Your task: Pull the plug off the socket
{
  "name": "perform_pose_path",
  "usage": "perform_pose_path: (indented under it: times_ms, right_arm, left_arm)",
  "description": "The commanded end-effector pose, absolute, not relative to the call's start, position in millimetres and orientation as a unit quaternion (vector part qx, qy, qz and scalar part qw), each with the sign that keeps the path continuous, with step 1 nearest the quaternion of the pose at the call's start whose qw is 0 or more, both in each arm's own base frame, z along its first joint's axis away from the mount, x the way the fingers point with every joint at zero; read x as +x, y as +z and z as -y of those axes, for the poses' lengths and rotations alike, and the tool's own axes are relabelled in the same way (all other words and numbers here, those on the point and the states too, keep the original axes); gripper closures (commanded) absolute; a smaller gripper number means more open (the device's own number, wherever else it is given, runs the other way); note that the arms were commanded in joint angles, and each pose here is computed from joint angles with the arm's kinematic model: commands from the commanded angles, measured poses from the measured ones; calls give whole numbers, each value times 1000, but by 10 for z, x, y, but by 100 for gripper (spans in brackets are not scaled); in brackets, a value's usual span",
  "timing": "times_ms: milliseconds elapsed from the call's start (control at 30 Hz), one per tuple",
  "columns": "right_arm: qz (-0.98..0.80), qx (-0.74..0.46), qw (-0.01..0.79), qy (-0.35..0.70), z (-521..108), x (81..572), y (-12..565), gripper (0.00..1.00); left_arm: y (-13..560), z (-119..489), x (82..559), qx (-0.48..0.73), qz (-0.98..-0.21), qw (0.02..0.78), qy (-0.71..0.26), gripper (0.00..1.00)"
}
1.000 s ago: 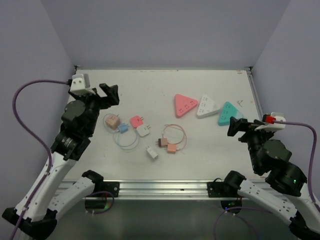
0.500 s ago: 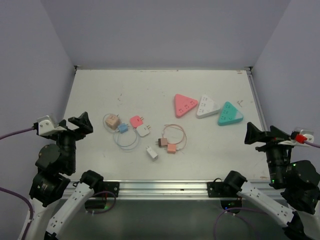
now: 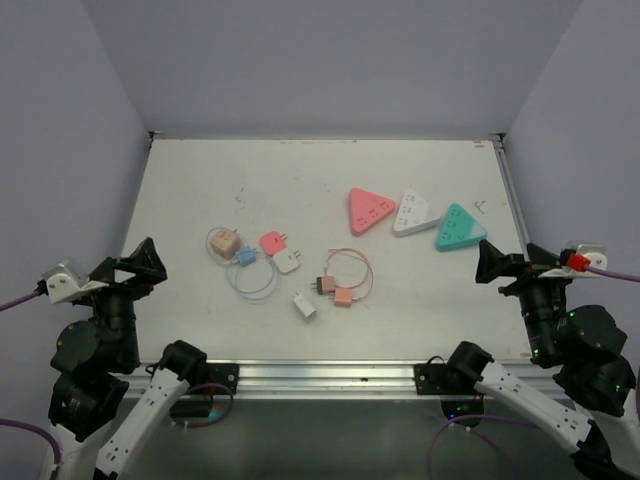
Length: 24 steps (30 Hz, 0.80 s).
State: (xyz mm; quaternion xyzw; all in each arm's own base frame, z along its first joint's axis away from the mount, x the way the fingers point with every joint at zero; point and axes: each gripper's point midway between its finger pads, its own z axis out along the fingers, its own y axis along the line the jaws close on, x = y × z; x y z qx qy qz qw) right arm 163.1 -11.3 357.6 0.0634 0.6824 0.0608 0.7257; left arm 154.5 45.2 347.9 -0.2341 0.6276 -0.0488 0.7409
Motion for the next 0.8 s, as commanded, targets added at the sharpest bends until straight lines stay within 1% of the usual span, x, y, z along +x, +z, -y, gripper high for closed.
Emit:
perform_pose_path:
  times_ms: [0,233,433,767]
  right_arm:
    - [-674,58,733,70,97,1620,3709,1]
    - [-677,45,731,75,49,1623,3671,1]
    - [-678,34,731,73,-18,1665,3679,1]
    - [-684,7,725,77,-183,1737,3642,1]
  left_arm:
    - [3437,-497,1506,-251,-619,742,-53,4]
    - [3464,-620,1436,-274,-604,747,-38,4]
    - [3499,-635,1404,-283,-589,755,-52,4]
    - [3353,-617,1531,-300,-581,755,-48,4]
